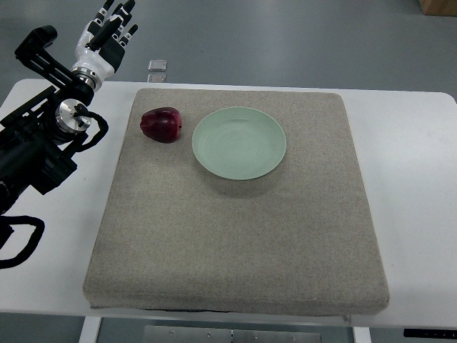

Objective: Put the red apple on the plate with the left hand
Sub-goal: 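Raise the left hand and open its fingers above the board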

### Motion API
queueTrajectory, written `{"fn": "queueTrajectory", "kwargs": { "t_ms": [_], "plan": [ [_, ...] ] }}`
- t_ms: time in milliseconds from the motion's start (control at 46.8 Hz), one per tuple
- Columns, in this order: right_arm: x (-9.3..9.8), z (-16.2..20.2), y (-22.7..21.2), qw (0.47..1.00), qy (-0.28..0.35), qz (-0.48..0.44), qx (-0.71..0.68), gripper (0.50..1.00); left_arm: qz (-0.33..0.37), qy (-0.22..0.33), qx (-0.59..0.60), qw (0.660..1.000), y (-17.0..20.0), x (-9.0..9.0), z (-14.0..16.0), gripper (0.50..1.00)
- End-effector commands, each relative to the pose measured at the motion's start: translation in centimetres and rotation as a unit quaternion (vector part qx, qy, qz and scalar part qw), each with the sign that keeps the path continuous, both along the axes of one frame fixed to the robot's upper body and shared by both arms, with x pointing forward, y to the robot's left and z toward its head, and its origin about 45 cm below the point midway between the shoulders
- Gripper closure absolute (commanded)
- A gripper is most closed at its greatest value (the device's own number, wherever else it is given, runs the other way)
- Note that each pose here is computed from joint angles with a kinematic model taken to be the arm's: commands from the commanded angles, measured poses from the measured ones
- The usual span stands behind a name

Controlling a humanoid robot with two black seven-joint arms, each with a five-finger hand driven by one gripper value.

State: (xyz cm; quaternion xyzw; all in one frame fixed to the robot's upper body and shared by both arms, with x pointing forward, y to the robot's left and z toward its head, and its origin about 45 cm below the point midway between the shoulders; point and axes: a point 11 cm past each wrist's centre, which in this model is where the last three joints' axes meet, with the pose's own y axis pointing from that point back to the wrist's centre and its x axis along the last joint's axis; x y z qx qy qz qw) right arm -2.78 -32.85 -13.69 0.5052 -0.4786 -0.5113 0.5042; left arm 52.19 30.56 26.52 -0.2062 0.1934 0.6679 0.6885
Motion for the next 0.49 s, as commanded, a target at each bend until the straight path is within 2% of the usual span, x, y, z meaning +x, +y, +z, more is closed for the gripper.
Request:
{"fn": "queueTrajectory", "kwargs": {
  "t_ms": [0,192,470],
  "plan": [
    [0.0,0.0,0.0,1.000,0.000,-0.001,0.000,0.568,0.001,0.008,0.044,0.999,-0.1,0.0,-0.3,0.516],
    [0.0,0.0,0.0,1.000,0.000,0.000,0.000,0.568,0.018,0.016,0.078,0.997,0.1,0.3,0.1,0.514],
    [0.0,0.0,0.0,1.000,0.000,0.000,0.000,0.570,-0.006,0.010,0.120,0.993,-0.5,0.6,1.0,0.512]
  ]
}}
